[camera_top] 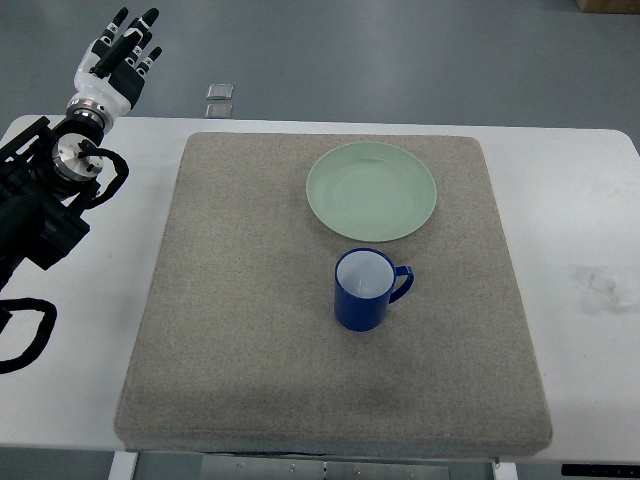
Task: Place cup left of plate with left hand
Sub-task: 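Raise the left hand and swing it over the pad toward the plate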
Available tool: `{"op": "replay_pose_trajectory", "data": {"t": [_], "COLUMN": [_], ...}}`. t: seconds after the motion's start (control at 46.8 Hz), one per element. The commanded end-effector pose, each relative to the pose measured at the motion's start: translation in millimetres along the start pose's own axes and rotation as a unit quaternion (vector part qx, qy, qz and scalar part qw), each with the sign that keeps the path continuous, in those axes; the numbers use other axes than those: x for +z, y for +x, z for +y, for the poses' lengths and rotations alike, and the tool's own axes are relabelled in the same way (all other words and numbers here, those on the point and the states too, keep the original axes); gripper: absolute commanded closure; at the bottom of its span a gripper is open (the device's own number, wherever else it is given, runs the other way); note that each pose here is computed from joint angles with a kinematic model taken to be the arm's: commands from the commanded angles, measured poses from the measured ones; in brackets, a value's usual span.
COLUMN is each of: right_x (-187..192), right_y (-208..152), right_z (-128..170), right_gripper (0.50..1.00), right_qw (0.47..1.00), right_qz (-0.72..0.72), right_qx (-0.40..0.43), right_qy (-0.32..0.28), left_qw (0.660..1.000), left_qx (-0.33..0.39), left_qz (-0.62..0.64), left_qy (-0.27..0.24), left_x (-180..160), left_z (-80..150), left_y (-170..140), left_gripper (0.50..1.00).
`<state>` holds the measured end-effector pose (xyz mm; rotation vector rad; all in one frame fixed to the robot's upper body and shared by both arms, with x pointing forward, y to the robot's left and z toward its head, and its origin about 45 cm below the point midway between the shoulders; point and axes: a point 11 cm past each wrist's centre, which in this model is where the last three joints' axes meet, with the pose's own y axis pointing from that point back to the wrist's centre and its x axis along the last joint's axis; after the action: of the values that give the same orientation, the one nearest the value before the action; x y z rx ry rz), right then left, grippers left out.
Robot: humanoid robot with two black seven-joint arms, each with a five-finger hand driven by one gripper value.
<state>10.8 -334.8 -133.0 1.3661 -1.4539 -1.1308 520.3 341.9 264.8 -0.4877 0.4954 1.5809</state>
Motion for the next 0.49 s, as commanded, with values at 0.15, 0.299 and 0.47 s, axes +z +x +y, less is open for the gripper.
{"op": "replay_pose_trajectory", "data": {"t": [0.15,0.299,0.47], "right_x": [0.0,0.0,0.0], "right_y": [0.1,-0.4,0.1], "right_z": [0.0,0.0,0.0], "right_gripper": [0.568,0.568,0.568], "right_qw": [1.000,1.000,1.000], "right_qz": [0.000,0.000,0.000], "right_qx": [0.000,-0.001,0.000], "right_qy": [0.000,0.000,0.000], "left_qw": [1.000,1.000,1.000], "left_qx": [0.000,0.000,0.001], "left_qz": [0.000,0.000,0.002], "left_qy": [-0.001,-0.001,0.003], "left_x": [0.5,0.5,-4.6], "left_z": [0.0,0.0,0.8], "left_y": [0.3,0.2,0.2], "left_gripper": [0.504,0.504,0.504]}}
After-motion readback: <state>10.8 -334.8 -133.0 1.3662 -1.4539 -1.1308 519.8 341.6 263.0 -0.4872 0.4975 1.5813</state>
